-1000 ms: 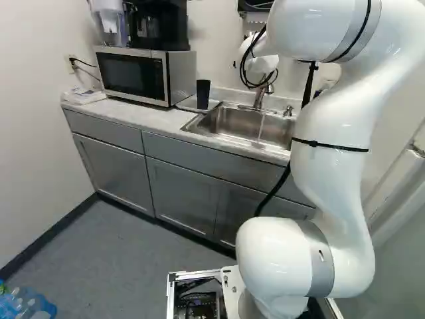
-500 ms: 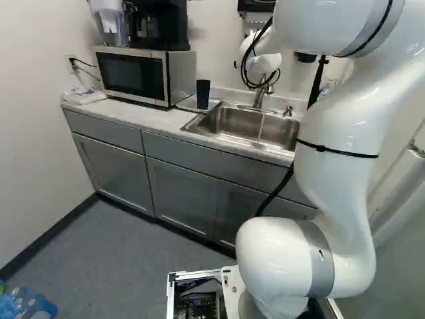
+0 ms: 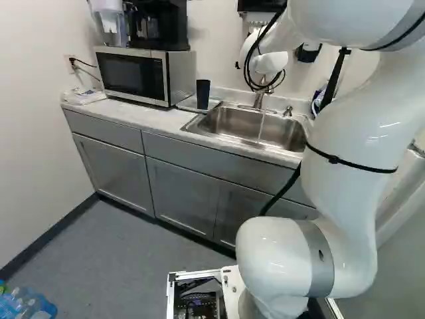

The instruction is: Rinse the cup and place it in the tray

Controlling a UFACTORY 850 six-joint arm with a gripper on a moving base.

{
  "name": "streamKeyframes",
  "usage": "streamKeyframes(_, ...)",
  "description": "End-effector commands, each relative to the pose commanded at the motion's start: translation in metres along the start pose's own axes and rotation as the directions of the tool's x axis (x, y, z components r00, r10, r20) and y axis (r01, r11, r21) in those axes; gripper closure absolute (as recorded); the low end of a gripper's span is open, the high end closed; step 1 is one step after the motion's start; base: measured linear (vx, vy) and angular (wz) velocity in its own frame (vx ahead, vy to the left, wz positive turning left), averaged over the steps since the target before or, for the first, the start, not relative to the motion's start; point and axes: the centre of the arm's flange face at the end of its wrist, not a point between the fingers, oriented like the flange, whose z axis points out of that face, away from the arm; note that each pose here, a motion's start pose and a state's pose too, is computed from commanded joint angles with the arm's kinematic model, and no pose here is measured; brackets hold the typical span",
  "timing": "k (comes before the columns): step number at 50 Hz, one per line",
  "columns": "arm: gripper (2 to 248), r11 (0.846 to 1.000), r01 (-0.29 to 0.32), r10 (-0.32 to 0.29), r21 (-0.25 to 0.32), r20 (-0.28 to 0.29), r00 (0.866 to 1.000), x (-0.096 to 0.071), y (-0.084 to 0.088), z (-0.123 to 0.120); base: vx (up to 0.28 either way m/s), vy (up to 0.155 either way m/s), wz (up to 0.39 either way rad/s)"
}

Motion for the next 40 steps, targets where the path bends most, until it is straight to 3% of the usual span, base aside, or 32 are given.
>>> streamKeyframes(24, 3, 0.999, -0.006, 0.007, -0.038, 0.009, 1.0, -0.006, 0.022, -0.044, 0.0, 0.0, 0.0)
streamKeyframes(40, 3, 0.998, -0.011, 0.015, -0.066, 0.054, 0.998, -0.015, 0.036, -0.074, 0.0, 0.0, 0.0)
